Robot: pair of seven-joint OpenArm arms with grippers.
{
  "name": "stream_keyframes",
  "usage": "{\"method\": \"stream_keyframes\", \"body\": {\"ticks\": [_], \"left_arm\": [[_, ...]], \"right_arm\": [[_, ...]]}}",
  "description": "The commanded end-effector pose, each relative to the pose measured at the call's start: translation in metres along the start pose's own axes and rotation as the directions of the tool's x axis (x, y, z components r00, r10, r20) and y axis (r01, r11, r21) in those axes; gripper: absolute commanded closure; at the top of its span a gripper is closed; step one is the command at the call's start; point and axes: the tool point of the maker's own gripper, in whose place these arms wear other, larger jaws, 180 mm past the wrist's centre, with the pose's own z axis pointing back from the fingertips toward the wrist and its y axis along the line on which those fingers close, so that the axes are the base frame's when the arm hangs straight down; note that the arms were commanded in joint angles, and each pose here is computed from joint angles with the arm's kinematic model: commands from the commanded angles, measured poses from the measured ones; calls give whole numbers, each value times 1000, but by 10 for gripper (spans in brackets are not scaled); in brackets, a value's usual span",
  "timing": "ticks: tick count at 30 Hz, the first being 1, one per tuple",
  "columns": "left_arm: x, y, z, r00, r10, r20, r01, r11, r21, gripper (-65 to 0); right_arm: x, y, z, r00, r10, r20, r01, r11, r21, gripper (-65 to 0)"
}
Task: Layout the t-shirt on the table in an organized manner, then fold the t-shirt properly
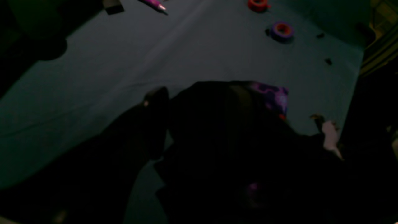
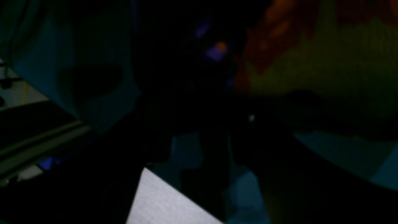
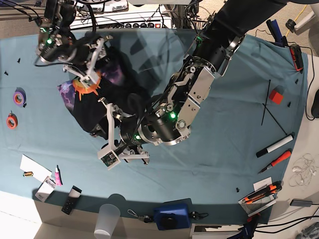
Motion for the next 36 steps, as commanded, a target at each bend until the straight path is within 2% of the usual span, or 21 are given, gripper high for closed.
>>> {"method": "stream_keyframes", "body": {"ticks": [1, 3, 4, 9, 11, 14, 16, 19, 24, 27, 30, 32, 33, 36], "left_arm": [[26, -6, 2, 997, -17, 73, 18, 1000, -13, -307], [26, -6, 2, 997, -17, 73, 18, 1000, -13, -307], [26, -6, 2, 997, -17, 73, 18, 1000, -13, -307], [24, -3, 2, 997, -31, 65, 31, 1000, 7, -307], [24, -1, 2, 997, -35, 62, 34, 999, 15, -307], [24, -1, 2, 997, -35, 63, 34, 999, 15, -307], [24, -1, 2, 997, -35, 63, 34, 999, 15, -307], [24, -1, 2, 997, -33, 63, 32, 999, 16, -307], [25, -1, 2, 997, -33, 67, 32, 999, 16, -307], [24, -1, 2, 997, -34, 65, 33, 999, 17, -307], [19, 6, 2, 998, -54, 31, 52, 997, 52, -307], [13, 18, 4, 999, -49, -6, 50, 993, 105, -307], [11, 26, 7, 999, -31, -15, 33, 990, 139, -306], [10, 54, 20, 999, 39, -3, -38, 975, 218, -305]], "right_arm": [[21, 11, 0, 995, 1, 102, -5, 999, 40, -287], [37, 16, -1, 984, -21, 178, 12, 999, 51, -287], [40, 18, -2, 982, -18, 187, 8, 998, 57, -287], [25, 25, -8, 998, 6, 69, -12, 997, 78, -287], [22, 29, -8, 998, 1, 56, -6, 995, 101, -287], [42, 39, -4, 987, -12, 158, -13, 988, 156, -287], [59, 39, -2, 972, 2, 237, -40, 987, 156, -287], [71, 28, -3, 971, 36, 237, -62, 993, 100, -287], [92, 26, -1, 955, 40, 295, -70, 993, 91, -287], [91, 31, -2, 957, 29, 289, -63, 992, 111, -287], [89, 46, 4, 958, 30, 285, -90, 976, 199, -287], [96, 56, 14, 944, 20, 329, -111, 959, 260, -287], [101, 56, 20, 934, 12, 357, -113, 958, 262, -287], [116, 34, 39, 893, -14, 450, -82, 978, 194, -287]]}}
